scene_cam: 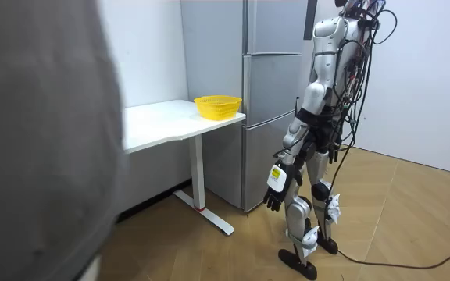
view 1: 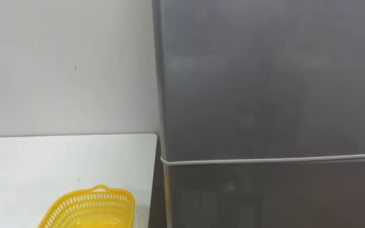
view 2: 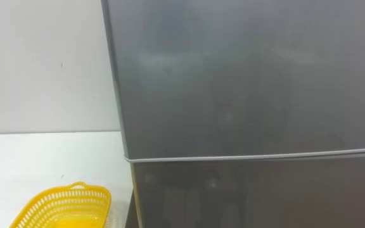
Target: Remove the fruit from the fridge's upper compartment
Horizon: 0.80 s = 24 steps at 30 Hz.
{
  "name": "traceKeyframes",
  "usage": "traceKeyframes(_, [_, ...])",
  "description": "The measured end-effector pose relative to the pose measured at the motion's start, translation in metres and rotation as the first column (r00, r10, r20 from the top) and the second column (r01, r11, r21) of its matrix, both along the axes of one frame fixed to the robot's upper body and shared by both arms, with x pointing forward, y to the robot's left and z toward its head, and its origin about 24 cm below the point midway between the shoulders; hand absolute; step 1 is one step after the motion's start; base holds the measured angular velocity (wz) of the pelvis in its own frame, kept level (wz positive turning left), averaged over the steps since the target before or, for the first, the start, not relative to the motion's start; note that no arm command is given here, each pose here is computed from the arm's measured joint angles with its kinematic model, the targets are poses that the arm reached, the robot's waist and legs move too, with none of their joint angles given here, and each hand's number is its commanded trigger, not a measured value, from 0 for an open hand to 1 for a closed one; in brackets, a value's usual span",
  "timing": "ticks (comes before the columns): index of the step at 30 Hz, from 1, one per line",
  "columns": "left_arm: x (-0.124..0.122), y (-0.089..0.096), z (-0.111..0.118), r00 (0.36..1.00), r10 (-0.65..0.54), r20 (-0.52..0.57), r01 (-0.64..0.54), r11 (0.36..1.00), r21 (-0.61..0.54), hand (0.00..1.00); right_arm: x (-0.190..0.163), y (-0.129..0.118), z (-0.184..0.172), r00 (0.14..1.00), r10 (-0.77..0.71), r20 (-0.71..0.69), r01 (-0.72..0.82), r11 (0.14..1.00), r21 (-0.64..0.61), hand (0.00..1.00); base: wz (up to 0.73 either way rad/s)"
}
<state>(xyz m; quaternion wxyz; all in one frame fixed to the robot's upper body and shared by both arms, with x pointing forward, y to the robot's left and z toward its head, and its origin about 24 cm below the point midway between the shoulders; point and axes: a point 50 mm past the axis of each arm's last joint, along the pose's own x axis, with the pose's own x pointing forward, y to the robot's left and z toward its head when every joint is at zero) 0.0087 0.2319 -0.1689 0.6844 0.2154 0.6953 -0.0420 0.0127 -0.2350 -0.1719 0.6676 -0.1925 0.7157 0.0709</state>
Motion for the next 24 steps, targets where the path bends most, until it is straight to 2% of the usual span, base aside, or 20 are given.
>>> traceKeyframes(24, [-0.0019, 0.0015, -0.0001, 1.0, 0.012, 0.008, -0.012, 0.999, 0.031, 0.0, -0.0074, -0.0005, 0.0, 0.999, -0.043, -0.01, 0.043, 0.999, -0.002, 0.0, 0.0])
